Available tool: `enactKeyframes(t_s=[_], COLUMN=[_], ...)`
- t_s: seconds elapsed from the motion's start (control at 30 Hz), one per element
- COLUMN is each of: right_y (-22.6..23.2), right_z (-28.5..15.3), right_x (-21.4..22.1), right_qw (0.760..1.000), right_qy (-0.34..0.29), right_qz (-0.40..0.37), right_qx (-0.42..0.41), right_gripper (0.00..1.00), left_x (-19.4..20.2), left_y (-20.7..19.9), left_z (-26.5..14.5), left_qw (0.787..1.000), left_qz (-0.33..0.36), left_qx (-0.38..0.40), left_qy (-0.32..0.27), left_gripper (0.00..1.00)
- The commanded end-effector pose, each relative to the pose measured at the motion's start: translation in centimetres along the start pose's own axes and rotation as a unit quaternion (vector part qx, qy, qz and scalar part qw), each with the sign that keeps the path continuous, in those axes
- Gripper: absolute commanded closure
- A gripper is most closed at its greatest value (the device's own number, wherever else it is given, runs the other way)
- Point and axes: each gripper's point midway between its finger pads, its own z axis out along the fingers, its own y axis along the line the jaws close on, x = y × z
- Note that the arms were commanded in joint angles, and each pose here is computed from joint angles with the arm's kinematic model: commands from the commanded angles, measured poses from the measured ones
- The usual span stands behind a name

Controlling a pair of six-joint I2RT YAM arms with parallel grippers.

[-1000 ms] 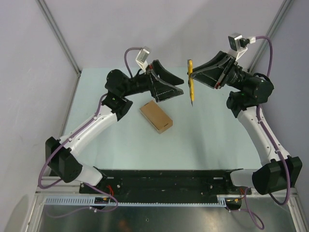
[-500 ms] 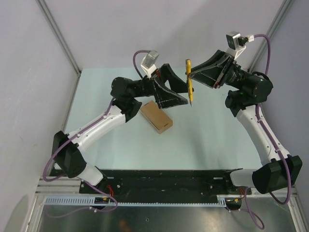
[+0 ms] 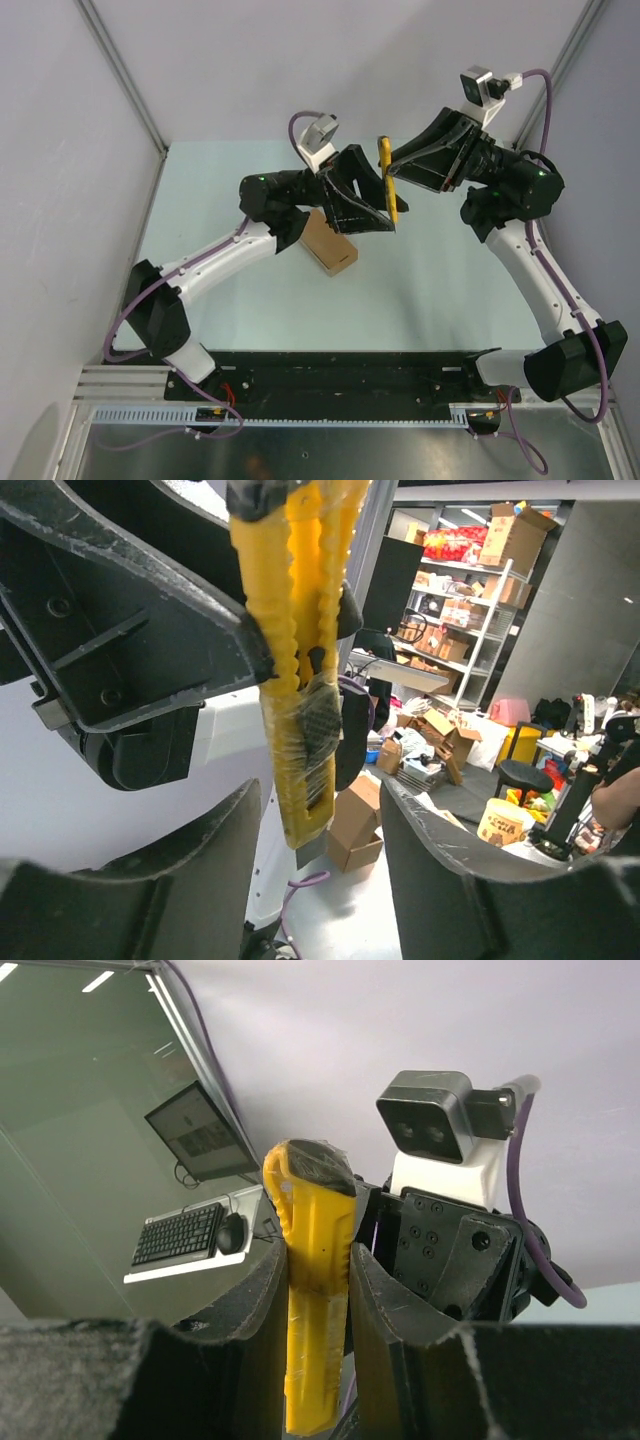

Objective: Unpack the express box

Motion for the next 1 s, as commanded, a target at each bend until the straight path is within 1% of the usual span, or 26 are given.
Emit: enactKeyframes(t_s=[0.0,0.07,0.13,0.17,0.23,0.27,0.33,0.37,0.4,0.43,0.47,0.5,0.53,0.57,0.6,0.63,0.67,0.7,0.77,0.8,0.83,0.87,0.9,0.93,0.97], right_y=[2.7,2.9,3.0,3.2,3.2,3.4,3.2,3.2,3.1,3.0,3.0,2.8,2.6,1.8,1.2,0.5,-0.6,-1.6,-1.8,-2.3,-2.9,-4.1,-4.3,-4.7,-5.9], right_z=[0.7,0.7,0.7,0.7,0.7,0.7,0.7,0.8,0.7,0.8,0.8,0.8,0.6,0.6,0.3,0.0,-0.4,-0.9,-1.7,-2.0,-2.3,-3.0,-3.1,-3.3,-4.1], right_x=[-0.3,-0.2,-0.3,-0.2,-0.2,-0.1,-0.1,-0.1,-0.2,-0.2,-0.3,-0.4,-0.5,-0.8,-0.8,-0.9,-1.5,-1.1,-1.7,-1.8,-1.9,-1.7,-2.2,-2.4,-2.0], right_qw=[0.999,0.999,0.999,0.998,0.999,0.998,0.999,0.999,0.999,0.999,0.999,0.999,0.999,0.997,0.997,0.994,0.988,0.985,0.978,0.975,0.972,0.967,0.961,0.957,0.95], right_qy=[0.01,0.013,0.013,0.014,0.016,0.017,0.017,0.018,0.018,0.017,0.016,0.015,0.014,0.007,0.007,0.003,-0.009,-0.007,-0.016,-0.01,-0.008,-0.006,-0.002,-0.001,0.001], right_qz=[-0.033,-0.035,-0.036,-0.037,-0.035,-0.036,-0.032,-0.031,-0.028,-0.036,-0.043,-0.037,-0.039,-0.075,-0.054,-0.069,-0.108,-0.093,-0.111,-0.113,-0.111,-0.092,-0.115,-0.119,-0.101], right_qx=[-0.033,-0.036,-0.037,-0.038,-0.038,-0.04,-0.036,-0.035,-0.031,-0.027,-0.023,-0.009,0.005,0.022,0.058,0.083,0.111,0.144,0.174,0.192,0.207,0.239,0.251,0.264,0.297], right_gripper=[1.0,1.0,1.0,1.0,1.0,1.0,1.0,1.0,0.91,0.62,0.47,0.37,0.24,0.18,0.1,0.06,0.03,0.01,0.01,0.01,0.01,0.02,0.02,0.02,0.02], left_x=[-1.3,-1.3,-1.1,-1.0,-0.9,-0.8,-0.9,-0.9,-0.9,-0.9,-0.9,-0.7,-0.6,-0.5,-0.1,0.0,0.2,0.6,0.9,1.1,1.2,1.3,1.3,1.6,1.7], left_y=[-2.1,-2.2,-2.3,-2.2,-2.0,-1.8,-1.7,-1.6,-1.5,-1.6,-1.3,-1.0,-0.8,-0.6,-0.3,0.0,0.3,0.7,1.9,2.6,3.4,4.1,4.7,6.1,7.4], left_z=[0.7,0.7,0.7,0.7,0.7,0.6,0.7,0.7,0.7,0.7,0.7,0.6,0.5,0.4,0.2,-0.1,-0.3,-0.6,-1.3,-1.6,-2.0,-2.2,-2.3,-2.8,-3.3], left_qw=[0.999,0.999,0.999,0.999,0.999,0.999,0.999,0.999,0.999,0.999,0.999,0.999,0.999,0.999,1.0,1.0,1.0,1.0,1.0,0.999,0.998,0.998,0.996,0.99,0.985], left_qz=[0.033,0.032,0.029,0.028,0.022,0.019,0.021,0.021,0.023,0.024,0.024,0.022,0.021,0.02,0.015,0.015,0.013,0.01,0.005,0.001,-0.019,-0.002,0.003,-0.036,0.018], left_qx=[0.035,0.036,0.039,0.038,0.038,0.037,0.037,0.036,0.036,0.036,0.034,0.031,0.03,0.027,0.024,0.02,0.016,0.013,-0.008,-0.021,-0.045,-0.059,-0.074,-0.13,-0.16], left_qy=[-0.003,-0.003,-0.002,-0.002,-0.003,-0.003,-0.005,-0.007,-0.007,-0.009,-0.01,-0.009,-0.009,-0.008,-0.003,-0.001,0.002,0.01,0.021,0.024,0.029,0.033,0.038,0.045,0.057], left_gripper=[0.49,0.57,0.61,0.68,0.76,0.86,0.97,1.0,1.0,1.0,1.0,1.0,1.0,1.0,1.0,1.0,1.0,1.0,1.0,1.0,1.0,1.0,1.0,1.0,1.0])
